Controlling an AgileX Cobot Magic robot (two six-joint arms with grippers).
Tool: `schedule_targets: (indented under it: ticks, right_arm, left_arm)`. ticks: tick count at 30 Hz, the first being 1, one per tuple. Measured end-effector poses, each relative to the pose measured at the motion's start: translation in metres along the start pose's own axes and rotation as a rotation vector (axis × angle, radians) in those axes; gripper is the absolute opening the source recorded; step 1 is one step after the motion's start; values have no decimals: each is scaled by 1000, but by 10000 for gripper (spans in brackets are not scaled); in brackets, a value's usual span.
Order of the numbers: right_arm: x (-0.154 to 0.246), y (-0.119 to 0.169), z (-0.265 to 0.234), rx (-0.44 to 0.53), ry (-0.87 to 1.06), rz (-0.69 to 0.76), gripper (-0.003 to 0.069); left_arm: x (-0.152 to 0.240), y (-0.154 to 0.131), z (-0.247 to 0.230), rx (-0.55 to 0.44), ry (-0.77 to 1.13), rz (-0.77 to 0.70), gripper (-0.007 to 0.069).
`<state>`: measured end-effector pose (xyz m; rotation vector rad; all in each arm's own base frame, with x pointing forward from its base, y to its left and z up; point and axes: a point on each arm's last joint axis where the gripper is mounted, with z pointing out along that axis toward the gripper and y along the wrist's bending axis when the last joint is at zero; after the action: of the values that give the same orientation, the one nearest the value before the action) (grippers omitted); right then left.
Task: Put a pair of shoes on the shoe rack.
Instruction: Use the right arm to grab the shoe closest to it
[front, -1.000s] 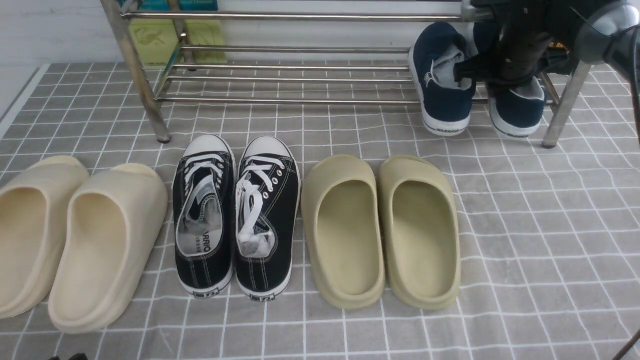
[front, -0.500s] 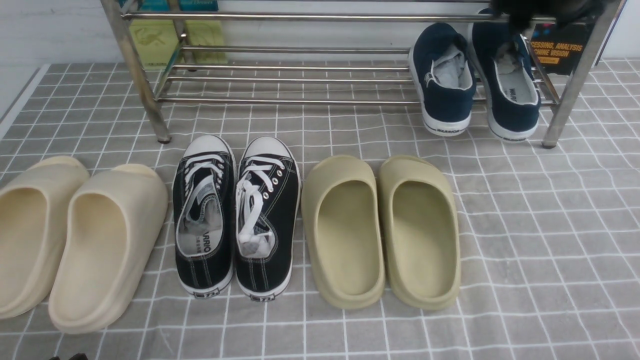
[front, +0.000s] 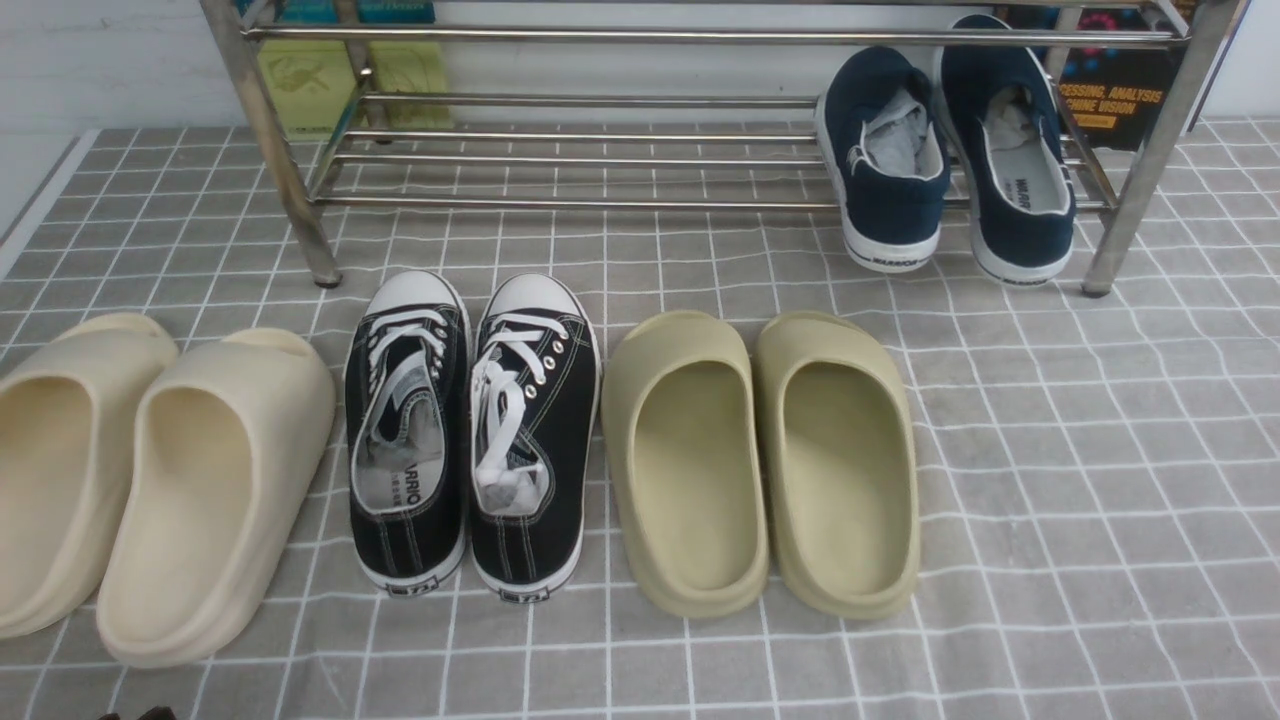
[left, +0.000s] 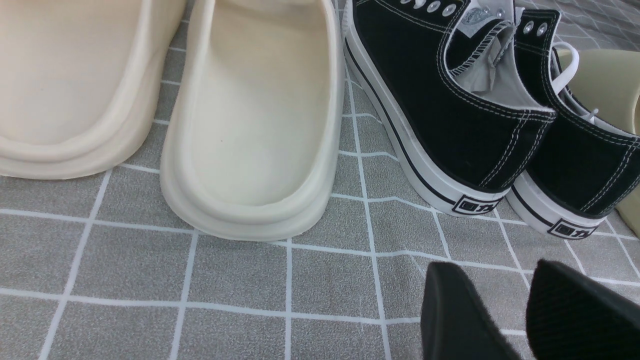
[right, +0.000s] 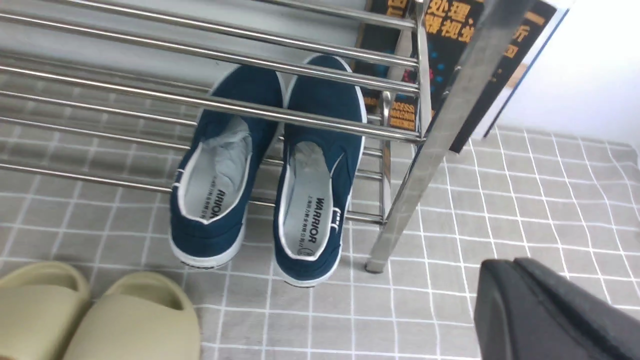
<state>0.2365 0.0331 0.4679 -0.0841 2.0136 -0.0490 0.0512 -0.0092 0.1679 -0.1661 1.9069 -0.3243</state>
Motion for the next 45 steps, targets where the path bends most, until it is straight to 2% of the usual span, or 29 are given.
schedule_targets:
  ticks: [2,3,4,5,7,9,10,11,15,21,28,31,38,45]
  right_arm:
    - [38,0,-10,-25,-50,27,-3]
    - [40,-1,-13,-27,-60,35,-3]
    - [68,2,-7,-40,-36,48,-3]
    - [71,2,-6,-43,-39,51,-3]
    - [118,8,17,-58,96,93,-3]
    - [146,14,44,-60,243,105,-3]
    - [149,15,46,-60,260,105,-3]
    - [167,21,74,-66,392,97,-3]
    - [185,35,127,-87,604,57,-3]
    - [176,47,206,-91,636,28,-3]
    - [158,29,276,-31,610,48,-3]
    - [137,26,292,-30,570,92,-3]
    - [92,24,289,-31,487,133,-1]
    - [89,22,294,-29,464,154,3]
  left_arm:
    - [0,0,0,0,0,0,238]
    - [0,0,0,0,0,0,238]
    - [0,0,0,0,0,0,238]
    - [0,0,0,0,0,0,238]
    - [0,0,0,0,0,0,238]
    - [0,0,0,0,0,0,238]
    - [0,0,0,0,0,0,238]
    - [0,0,0,0,0,0,238]
    - [0,0,0,0,0,0,238]
    - [0,0,0,0,0,0,238]
    - [0,0,0,0,0,0,238]
    - [0,0,0,0,0,0,238]
    - [0,0,0,0,0,0,238]
    - [0,0,0,0,0,0,238]
